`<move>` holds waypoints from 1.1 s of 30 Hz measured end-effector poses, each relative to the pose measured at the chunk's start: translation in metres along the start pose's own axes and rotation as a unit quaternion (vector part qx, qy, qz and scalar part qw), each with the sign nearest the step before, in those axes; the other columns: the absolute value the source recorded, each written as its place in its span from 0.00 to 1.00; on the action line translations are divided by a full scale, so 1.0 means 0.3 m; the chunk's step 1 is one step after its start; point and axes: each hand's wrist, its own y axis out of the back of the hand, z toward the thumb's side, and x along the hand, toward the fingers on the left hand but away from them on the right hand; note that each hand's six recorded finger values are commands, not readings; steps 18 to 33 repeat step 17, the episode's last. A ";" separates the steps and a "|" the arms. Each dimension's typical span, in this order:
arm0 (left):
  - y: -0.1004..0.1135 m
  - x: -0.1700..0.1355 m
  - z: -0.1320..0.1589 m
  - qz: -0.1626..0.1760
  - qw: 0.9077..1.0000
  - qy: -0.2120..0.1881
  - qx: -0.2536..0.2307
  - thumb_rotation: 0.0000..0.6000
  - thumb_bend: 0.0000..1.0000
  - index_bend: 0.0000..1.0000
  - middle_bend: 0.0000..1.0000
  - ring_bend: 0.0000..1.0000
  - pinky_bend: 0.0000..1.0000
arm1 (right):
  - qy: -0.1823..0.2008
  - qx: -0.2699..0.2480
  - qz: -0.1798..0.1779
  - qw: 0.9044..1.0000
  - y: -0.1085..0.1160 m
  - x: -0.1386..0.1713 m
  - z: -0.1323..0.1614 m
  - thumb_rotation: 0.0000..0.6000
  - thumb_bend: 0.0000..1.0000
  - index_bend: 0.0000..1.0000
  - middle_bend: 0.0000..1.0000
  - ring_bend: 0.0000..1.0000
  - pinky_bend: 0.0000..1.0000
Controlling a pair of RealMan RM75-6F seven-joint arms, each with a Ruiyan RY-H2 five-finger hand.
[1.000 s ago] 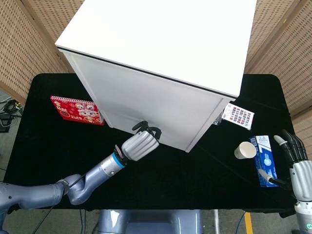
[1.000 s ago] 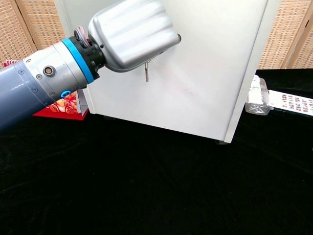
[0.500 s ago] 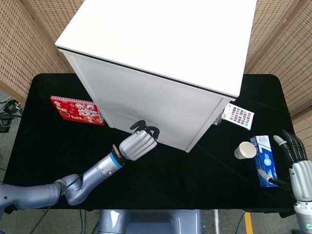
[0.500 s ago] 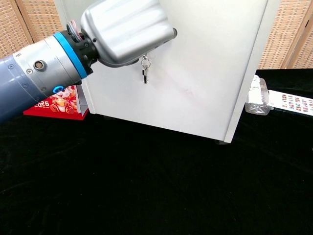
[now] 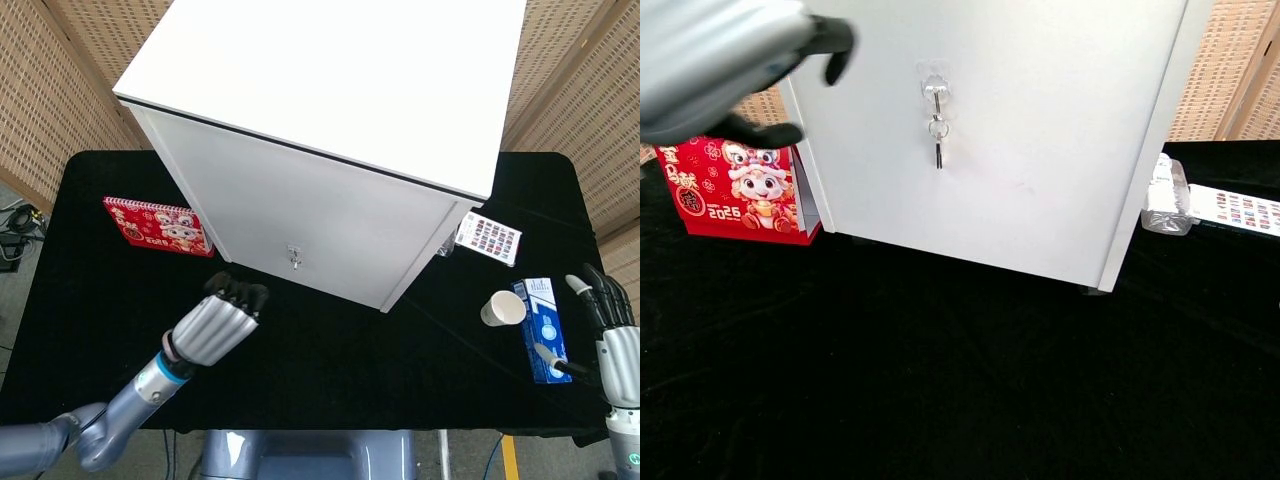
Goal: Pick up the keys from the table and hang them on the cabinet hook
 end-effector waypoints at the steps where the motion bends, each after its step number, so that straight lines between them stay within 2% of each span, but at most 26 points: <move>1: 0.000 -0.045 -0.014 -0.012 1.000 0.012 -0.012 1.00 0.05 0.38 0.47 0.59 0.52 | -0.001 0.003 0.002 1.000 -0.003 -0.001 -0.002 1.00 0.09 0.15 0.00 0.00 0.00; 2: 0.000 -0.079 -0.023 -0.022 0.999 0.021 -0.023 1.00 0.05 0.33 0.39 0.53 0.48 | -0.003 0.006 0.005 1.000 -0.006 -0.001 -0.003 1.00 0.09 0.15 0.00 0.00 0.00; 4: -0.002 -0.161 -0.044 -0.050 0.997 0.047 -0.048 1.00 0.04 0.17 0.15 0.32 0.34 | -0.005 0.012 0.009 1.000 -0.013 0.000 -0.005 1.00 0.09 0.15 0.00 0.00 0.00; 5: -0.003 -0.198 -0.052 -0.064 0.994 0.059 -0.061 1.00 0.03 0.09 0.06 0.22 0.27 | -0.006 0.016 0.013 1.000 -0.017 0.000 -0.006 1.00 0.09 0.15 0.00 0.00 0.00; 6: -0.005 -0.249 -0.060 -0.086 0.990 0.076 -0.081 1.00 0.02 0.06 0.02 0.16 0.22 | -0.007 0.020 0.017 1.000 -0.021 0.001 -0.008 1.00 0.09 0.14 0.00 0.00 0.00; 8: -0.011 -0.321 -0.070 -0.119 0.981 0.103 -0.114 1.00 0.01 0.00 0.00 0.03 0.09 | -0.010 0.030 0.028 0.999 -0.032 0.003 -0.010 1.00 0.09 0.13 0.00 0.00 0.00; 10: -0.021 -0.393 -0.076 -0.157 0.967 0.131 -0.152 1.00 0.00 0.00 0.00 0.00 0.02 | -0.012 0.039 0.038 0.998 -0.041 0.005 -0.009 1.00 0.09 0.12 0.00 0.00 0.00; 15: -0.070 -0.538 -0.092 -0.230 0.929 0.185 -0.222 1.00 0.00 0.00 0.00 0.00 0.00 | -0.009 0.065 0.059 0.996 -0.068 0.013 0.003 1.00 0.09 0.08 0.00 0.00 0.00; 17: -0.084 -0.587 -0.102 -0.245 0.919 0.202 -0.234 1.00 0.00 0.00 0.00 0.00 0.00 | -0.006 0.074 0.069 0.995 -0.084 0.018 0.010 1.00 0.09 0.08 0.00 0.00 0.00; 33: -0.084 -0.587 -0.102 -0.245 0.919 0.202 -0.234 1.00 0.00 0.00 0.00 0.00 0.00 | -0.006 0.074 0.069 0.995 -0.084 0.018 0.010 1.00 0.09 0.08 0.00 0.00 0.00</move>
